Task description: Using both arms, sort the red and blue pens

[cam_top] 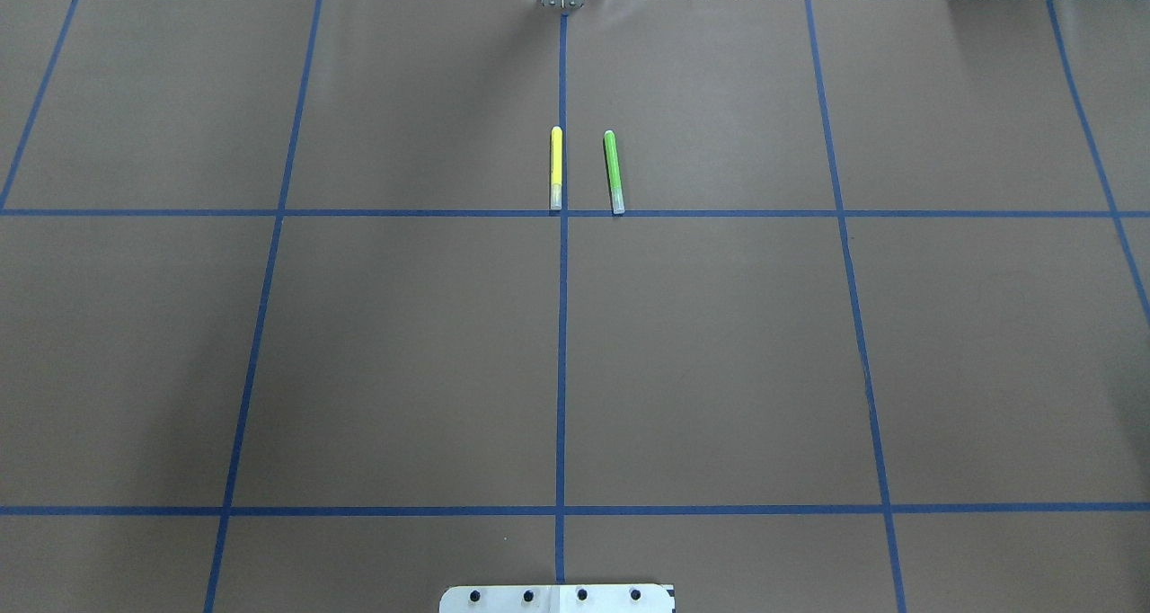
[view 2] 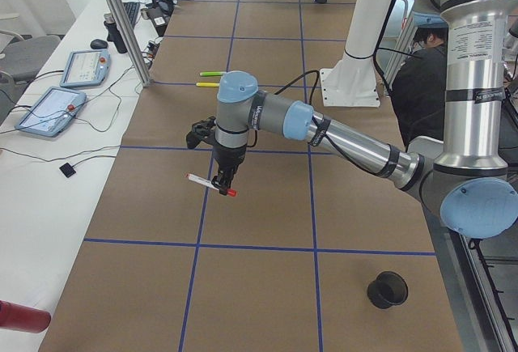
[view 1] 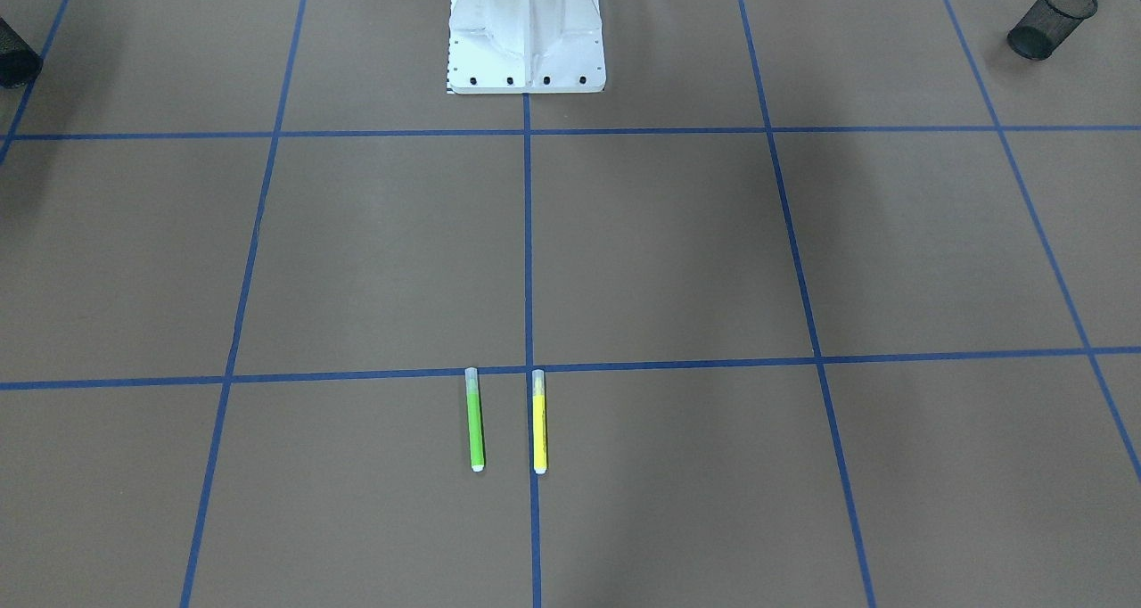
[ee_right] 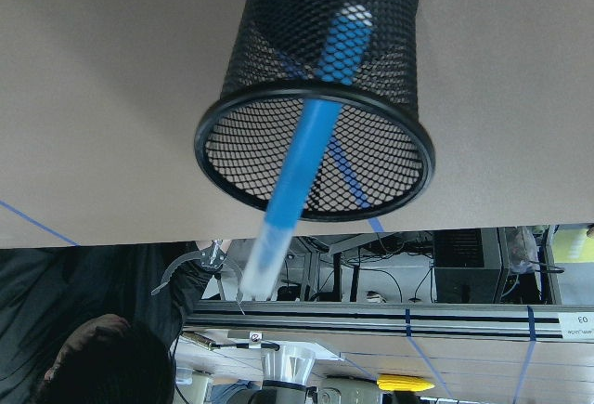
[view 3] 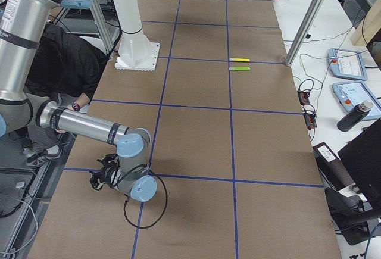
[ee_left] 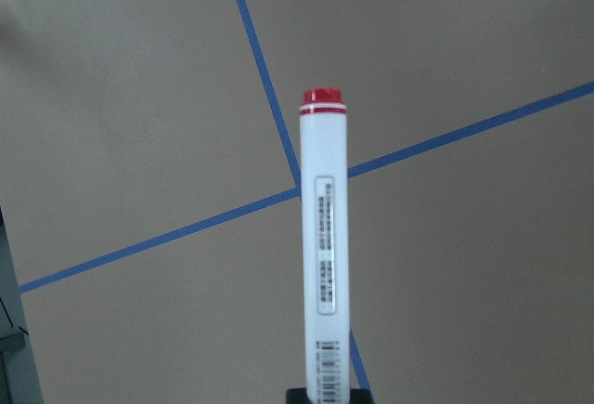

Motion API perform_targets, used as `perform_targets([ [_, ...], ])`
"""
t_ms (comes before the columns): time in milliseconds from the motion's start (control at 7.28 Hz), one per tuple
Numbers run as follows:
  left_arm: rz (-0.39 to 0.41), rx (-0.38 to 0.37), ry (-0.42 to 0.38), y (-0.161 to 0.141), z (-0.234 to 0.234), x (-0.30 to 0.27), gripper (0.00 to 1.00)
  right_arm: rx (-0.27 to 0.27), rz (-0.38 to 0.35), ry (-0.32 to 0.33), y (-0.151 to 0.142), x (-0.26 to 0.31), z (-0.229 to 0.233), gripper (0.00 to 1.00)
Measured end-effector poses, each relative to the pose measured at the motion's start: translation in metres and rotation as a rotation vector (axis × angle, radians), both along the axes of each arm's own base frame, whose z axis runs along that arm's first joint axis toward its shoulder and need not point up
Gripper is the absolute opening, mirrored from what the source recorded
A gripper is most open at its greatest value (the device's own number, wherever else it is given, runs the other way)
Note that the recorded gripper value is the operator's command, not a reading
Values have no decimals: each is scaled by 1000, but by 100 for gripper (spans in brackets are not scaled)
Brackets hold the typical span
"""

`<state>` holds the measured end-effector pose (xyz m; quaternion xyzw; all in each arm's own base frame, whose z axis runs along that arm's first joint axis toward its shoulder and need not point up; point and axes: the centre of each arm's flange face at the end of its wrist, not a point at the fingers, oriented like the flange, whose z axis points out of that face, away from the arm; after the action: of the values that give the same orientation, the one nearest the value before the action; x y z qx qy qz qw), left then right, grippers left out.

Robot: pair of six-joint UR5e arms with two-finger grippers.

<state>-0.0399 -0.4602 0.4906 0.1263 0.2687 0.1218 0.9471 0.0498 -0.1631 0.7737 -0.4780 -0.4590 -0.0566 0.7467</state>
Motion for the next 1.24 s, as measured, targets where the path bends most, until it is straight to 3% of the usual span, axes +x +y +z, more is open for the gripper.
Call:
perform_targets([
  [275, 0, -7, 3, 1, 2, 0, 0, 82, -8, -4, -24, -1, -3, 98],
  [550, 0, -40, 3, 10, 15, -2, 0, 200, -11, 30, -75, -2, -14, 98],
  [962, -4, -146, -2, 53, 60, -8, 0, 377, 44, 229, -185, 17, -60, 98],
  [1237, -38, -245, 26, 100, 98, -27, 0, 484, 152, 363, -233, 22, -84, 98],
])
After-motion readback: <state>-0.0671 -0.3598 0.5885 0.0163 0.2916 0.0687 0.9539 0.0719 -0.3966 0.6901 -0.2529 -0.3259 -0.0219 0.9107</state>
